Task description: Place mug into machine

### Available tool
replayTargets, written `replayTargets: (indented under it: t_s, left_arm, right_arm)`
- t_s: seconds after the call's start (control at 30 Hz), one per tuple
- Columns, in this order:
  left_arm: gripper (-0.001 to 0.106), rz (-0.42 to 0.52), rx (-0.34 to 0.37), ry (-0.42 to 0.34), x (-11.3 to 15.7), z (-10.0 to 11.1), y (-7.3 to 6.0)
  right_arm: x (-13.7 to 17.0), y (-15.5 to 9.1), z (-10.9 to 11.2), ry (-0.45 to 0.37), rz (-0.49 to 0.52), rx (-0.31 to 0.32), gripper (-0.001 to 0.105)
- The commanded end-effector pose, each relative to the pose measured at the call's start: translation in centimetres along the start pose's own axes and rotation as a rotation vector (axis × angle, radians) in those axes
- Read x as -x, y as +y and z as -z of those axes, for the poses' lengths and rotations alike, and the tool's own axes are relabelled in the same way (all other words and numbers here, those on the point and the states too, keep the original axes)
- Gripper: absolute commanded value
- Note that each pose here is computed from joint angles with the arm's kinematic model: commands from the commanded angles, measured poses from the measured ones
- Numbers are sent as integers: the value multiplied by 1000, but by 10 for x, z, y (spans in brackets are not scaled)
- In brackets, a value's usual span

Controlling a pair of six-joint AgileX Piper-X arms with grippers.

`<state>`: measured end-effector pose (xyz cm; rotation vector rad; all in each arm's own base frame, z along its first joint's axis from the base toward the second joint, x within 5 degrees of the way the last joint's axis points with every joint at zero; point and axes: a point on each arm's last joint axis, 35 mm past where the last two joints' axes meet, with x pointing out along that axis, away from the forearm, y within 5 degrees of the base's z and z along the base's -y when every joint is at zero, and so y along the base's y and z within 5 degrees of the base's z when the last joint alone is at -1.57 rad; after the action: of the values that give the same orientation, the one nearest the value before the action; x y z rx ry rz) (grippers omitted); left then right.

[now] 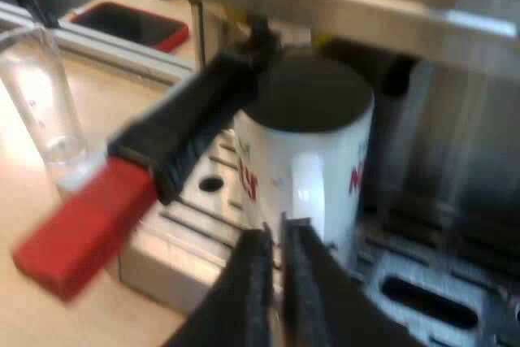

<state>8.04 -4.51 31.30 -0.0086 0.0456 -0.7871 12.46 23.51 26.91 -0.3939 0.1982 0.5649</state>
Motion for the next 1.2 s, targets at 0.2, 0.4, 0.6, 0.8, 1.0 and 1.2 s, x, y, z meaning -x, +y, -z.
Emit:
replayTargets:
  t_s: [0.2,0.4,0.6,0.8,1.0,1.2]
  left_arm:
    - [88,2,85,-13,2,-4,-1]
    - [88,3,119,-13,2,-4,-1]
    - [88,3,122,-13,2,-4,-1]
    - [88,3,123,-13,2,-4,-1]
    - [88,3,123,-13,2,-4,-1]
    - [88,3,123,-13,2,-4,-1]
  right_arm:
    - [2,-7,-33,-78,21,-9,0]
    - [-3,-4,-40,-139,32,-21,0]
    - [-15,4,-47,-160,37,-11,0]
    - [-36,8,-62,-152,71,9,0]
    - [-51,6,-65,-137,96,8,0]
    - [-67,7,-68,-127,87,11,0]
